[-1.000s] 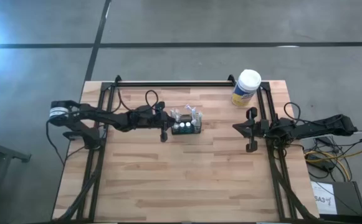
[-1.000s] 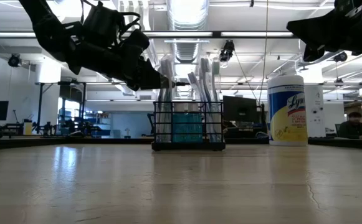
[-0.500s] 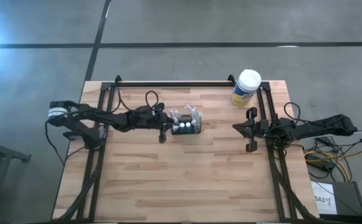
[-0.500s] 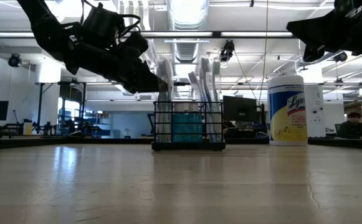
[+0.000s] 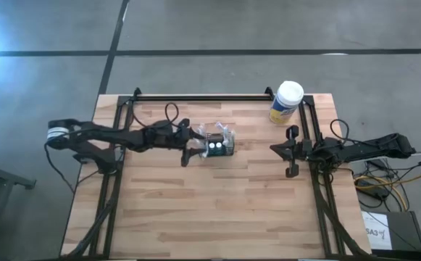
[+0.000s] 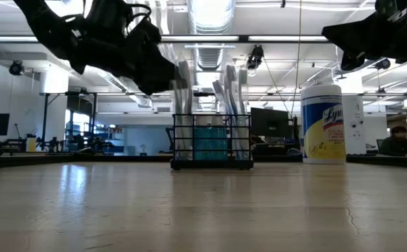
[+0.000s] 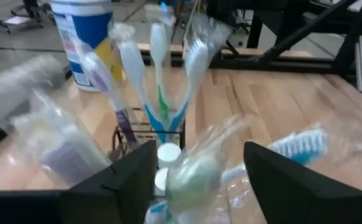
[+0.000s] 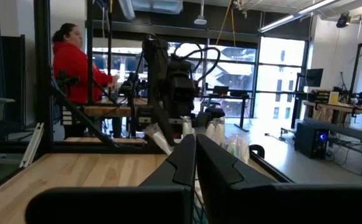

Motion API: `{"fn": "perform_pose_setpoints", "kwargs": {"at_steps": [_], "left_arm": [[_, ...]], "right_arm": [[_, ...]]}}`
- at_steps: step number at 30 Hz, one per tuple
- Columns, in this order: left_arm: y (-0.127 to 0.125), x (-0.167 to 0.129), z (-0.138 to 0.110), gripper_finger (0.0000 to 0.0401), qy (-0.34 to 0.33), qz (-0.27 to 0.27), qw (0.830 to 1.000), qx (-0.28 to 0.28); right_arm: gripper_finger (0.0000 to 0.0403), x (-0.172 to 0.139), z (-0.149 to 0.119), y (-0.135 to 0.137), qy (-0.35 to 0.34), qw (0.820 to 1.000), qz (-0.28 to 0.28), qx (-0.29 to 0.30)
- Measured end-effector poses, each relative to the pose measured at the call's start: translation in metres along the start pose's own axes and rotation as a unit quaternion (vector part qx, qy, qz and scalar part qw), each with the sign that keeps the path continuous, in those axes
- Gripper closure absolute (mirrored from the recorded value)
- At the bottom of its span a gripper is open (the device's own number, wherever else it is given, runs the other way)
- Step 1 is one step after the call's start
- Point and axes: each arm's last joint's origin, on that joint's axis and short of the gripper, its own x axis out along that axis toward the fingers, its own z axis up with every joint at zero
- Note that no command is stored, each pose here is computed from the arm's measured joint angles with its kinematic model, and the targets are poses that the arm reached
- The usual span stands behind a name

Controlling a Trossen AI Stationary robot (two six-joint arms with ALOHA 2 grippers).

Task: Pick & Place toothbrushing station
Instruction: Put the green toothbrush into the mesh organizer, then return to Home Position

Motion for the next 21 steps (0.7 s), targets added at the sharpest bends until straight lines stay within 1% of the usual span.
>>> {"fn": "perform_pose_setpoints", "kwargs": {"at_steps": [4, 10, 17, 19, 21], "left_arm": [[0.001, -0.006, 0.008, 0.0137, -0.015, 0.012, 1.0, 0.007], [-0.002, -0.024, 0.026, 0.0135, -0.048, 0.015, 0.998, 0.047], [-0.007, -0.062, 0.052, 0.0134, -0.089, 0.025, 0.992, 0.084], [-0.01, -0.075, 0.057, 0.0136, -0.089, 0.026, 0.991, 0.096], [-0.012, -0.089, 0.058, 0.0142, -0.078, 0.022, 0.99, 0.12]], "right_arm": [[0.0394, 0.0, 0.0, 0.0, 0.0, 1.0, 0.0, 0.0], [0.0394, 0.0, 0.0, 0.0, 0.0, 1.0, 0.0, 0.0], [0.0394, 0.0, 0.0, 0.0, 0.0, 1.0, 0.0, -0.004], [0.0394, 0.0, 0.0, 0.0, 0.001, 1.0, 0.0, -0.004], [0.0394, 0.0, 0.0, 0.0, 0.001, 1.0, 0.0, -0.004]]}}
